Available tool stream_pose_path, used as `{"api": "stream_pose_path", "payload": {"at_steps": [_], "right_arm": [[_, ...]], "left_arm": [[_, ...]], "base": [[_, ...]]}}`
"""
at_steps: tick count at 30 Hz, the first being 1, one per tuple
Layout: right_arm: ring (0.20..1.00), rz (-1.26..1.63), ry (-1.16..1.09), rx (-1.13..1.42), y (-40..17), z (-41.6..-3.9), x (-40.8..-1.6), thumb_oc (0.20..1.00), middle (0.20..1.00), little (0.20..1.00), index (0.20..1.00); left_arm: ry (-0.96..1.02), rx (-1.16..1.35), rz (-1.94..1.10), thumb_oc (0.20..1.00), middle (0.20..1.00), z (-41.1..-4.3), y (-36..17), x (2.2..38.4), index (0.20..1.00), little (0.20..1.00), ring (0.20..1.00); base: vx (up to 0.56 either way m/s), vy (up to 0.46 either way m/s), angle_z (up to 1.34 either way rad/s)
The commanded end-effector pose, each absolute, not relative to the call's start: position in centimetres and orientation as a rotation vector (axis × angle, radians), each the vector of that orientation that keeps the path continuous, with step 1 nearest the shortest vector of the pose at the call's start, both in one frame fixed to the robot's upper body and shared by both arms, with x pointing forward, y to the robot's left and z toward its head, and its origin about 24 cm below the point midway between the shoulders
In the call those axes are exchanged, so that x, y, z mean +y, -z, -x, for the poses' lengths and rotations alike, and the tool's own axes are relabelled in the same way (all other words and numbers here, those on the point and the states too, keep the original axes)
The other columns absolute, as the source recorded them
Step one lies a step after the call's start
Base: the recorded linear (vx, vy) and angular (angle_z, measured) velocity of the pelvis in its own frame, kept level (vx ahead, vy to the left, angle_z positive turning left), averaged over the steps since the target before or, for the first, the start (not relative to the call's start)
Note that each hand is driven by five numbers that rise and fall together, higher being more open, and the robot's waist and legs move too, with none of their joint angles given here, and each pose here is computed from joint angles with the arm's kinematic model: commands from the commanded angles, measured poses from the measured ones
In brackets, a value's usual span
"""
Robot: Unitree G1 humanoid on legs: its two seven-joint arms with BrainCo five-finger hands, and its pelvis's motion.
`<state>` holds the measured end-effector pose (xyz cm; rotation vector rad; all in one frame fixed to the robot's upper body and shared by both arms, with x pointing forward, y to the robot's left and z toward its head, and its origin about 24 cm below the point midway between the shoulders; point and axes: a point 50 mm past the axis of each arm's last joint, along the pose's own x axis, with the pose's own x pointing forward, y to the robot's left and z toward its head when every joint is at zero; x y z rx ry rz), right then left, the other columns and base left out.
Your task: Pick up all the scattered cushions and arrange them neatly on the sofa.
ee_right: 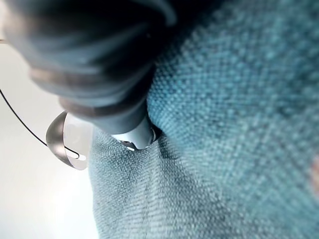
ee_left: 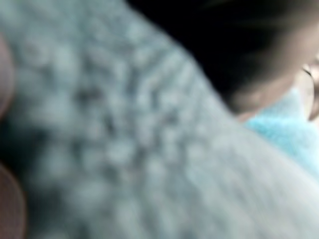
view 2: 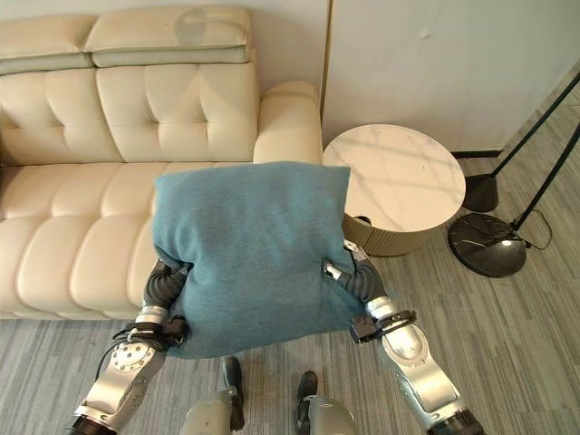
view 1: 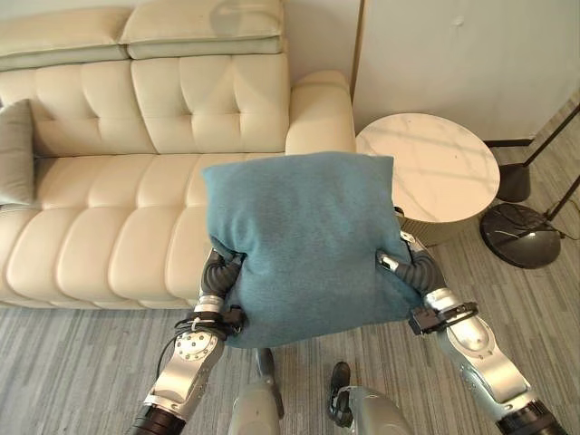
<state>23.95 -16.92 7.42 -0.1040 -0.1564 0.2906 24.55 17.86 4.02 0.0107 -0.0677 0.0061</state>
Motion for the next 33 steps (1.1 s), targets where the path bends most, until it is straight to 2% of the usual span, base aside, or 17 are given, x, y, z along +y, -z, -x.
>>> {"api": "stream_pose_path", "payload": {"at_steps": [1, 6, 21, 29, 33], "right_arm": [[0.2, -0.016, -0.441, -0.491, -12.9, -23.4, -13.3, 0.2, 0.2, 0.2, 0.2], [0.2, -0.006, -0.416, -0.447, -12.1, -23.0, -13.9, 0.2, 0.2, 0.2, 0.2], [0.2, -0.037, -0.505, -0.461, -12.5, -23.8, -11.5, 0.2, 0.2, 0.2, 0.2], [0.2, -0.075, -0.536, -0.446, -12.4, -23.9, -11.5, 0.2, 0.2, 0.2, 0.2], [0.2, -0.051, -0.5, -0.402, -11.4, -23.5, -13.1, 0.2, 0.2, 0.2, 0.2]], "left_arm": [[0.258, -0.353, 0.053, 0.2, 0.2, -25.8, -9.5, 13.3, 0.2, 0.2, 0.2], [0.289, -0.318, 0.056, 0.2, 0.2, -25.6, -9.0, 13.1, 0.2, 0.2, 0.2], [0.26, -0.323, -0.039, 0.2, 0.2, -26.4, -9.1, 14.4, 0.2, 0.2, 0.2], [0.233, -0.308, -0.014, 0.2, 0.2, -26.4, -8.6, 14.6, 0.2, 0.2, 0.2], [0.262, -0.275, 0.013, 0.2, 0.2, -25.9, -7.7, 14.0, 0.2, 0.2, 0.2]], "base": [[0.03, 0.144, 0.97], [0.06, 0.117, 0.87], [0.08, 0.229, 0.07], [0.22, 0.007, 0.18], [0.35, -0.118, 0.61]]}}
